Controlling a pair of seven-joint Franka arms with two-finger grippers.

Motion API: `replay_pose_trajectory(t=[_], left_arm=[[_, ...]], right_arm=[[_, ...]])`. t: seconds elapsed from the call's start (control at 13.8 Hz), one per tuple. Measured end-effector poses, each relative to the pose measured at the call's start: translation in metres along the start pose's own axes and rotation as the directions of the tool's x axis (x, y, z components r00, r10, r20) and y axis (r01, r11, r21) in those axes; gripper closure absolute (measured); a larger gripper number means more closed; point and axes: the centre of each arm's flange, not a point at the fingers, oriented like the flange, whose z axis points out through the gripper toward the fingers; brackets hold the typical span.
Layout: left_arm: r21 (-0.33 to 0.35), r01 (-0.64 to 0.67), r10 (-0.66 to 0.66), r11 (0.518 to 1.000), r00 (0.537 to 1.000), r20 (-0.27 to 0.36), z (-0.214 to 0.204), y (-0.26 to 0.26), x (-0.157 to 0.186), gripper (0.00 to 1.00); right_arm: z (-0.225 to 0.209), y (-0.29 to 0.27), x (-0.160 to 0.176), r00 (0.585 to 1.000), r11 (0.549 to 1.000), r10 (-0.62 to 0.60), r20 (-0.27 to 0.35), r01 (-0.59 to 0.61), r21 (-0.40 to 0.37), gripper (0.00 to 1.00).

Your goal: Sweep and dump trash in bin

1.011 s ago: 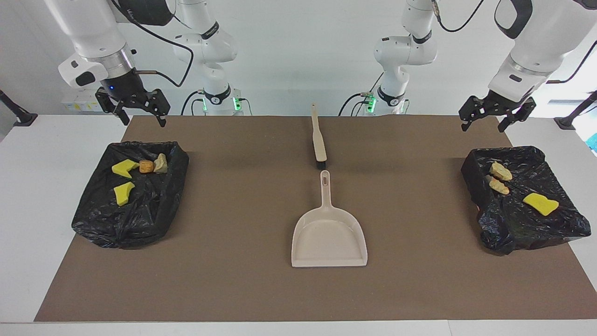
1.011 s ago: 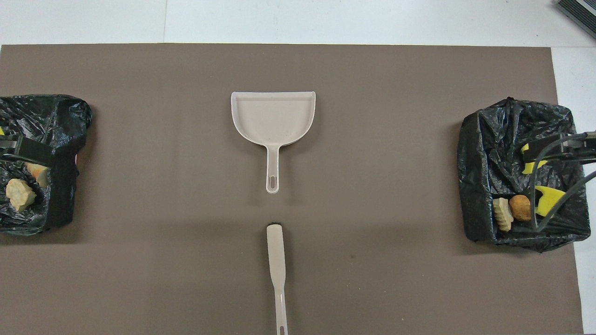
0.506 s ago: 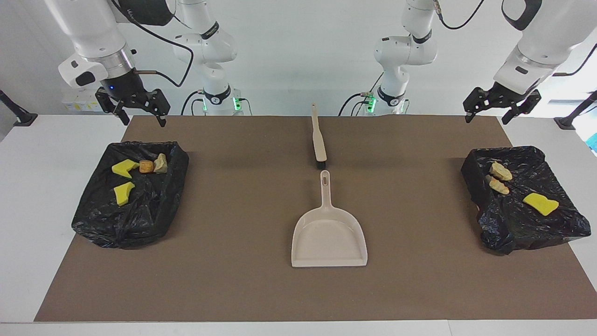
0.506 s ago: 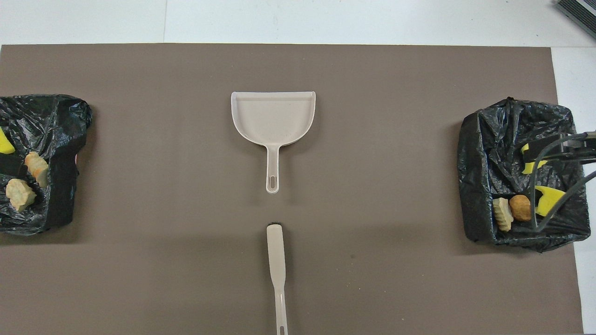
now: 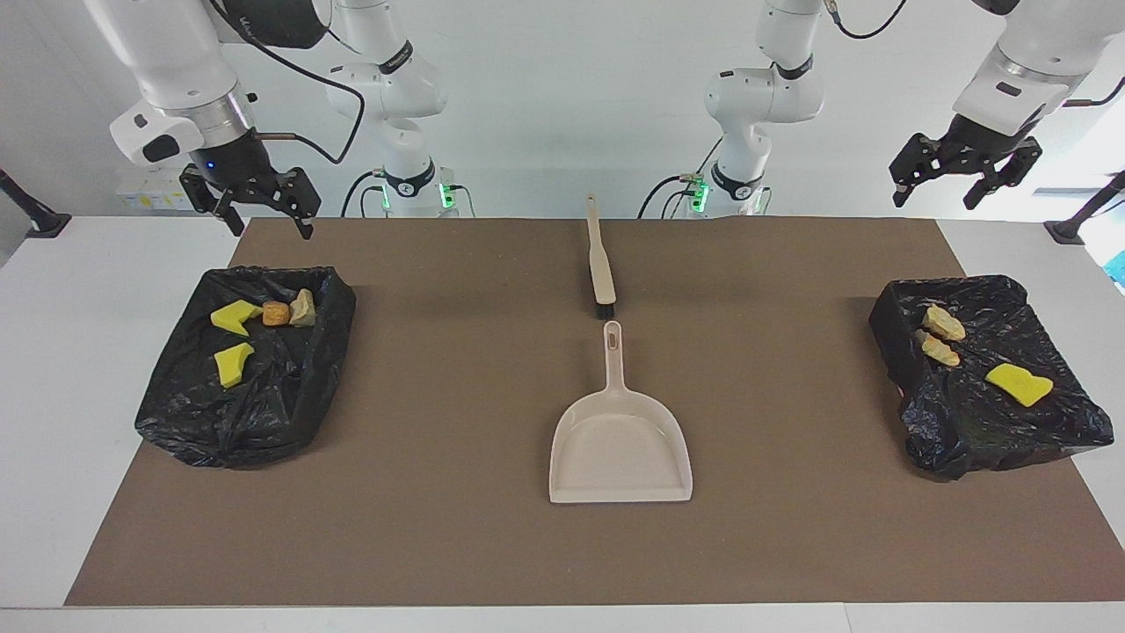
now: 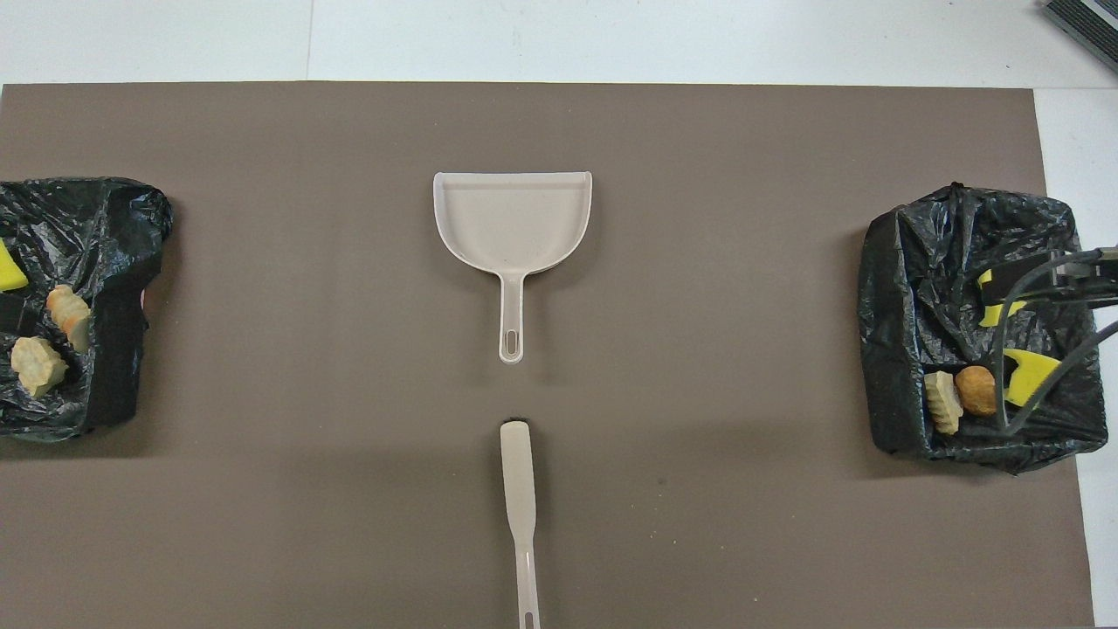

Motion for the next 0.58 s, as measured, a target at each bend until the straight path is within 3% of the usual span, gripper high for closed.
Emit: replay_pose_trajectory(t=[0.58], left_arm=[[-0.002, 0.042, -0.042, 0.999, 0.999, 0.003, 0.0011, -0.0005, -0.0022, 0.00]], right_arm=[[0.0000, 0.0000, 0.0000, 1.000, 1.000, 0.000, 0.000, 0.000, 0.000, 0.00]])
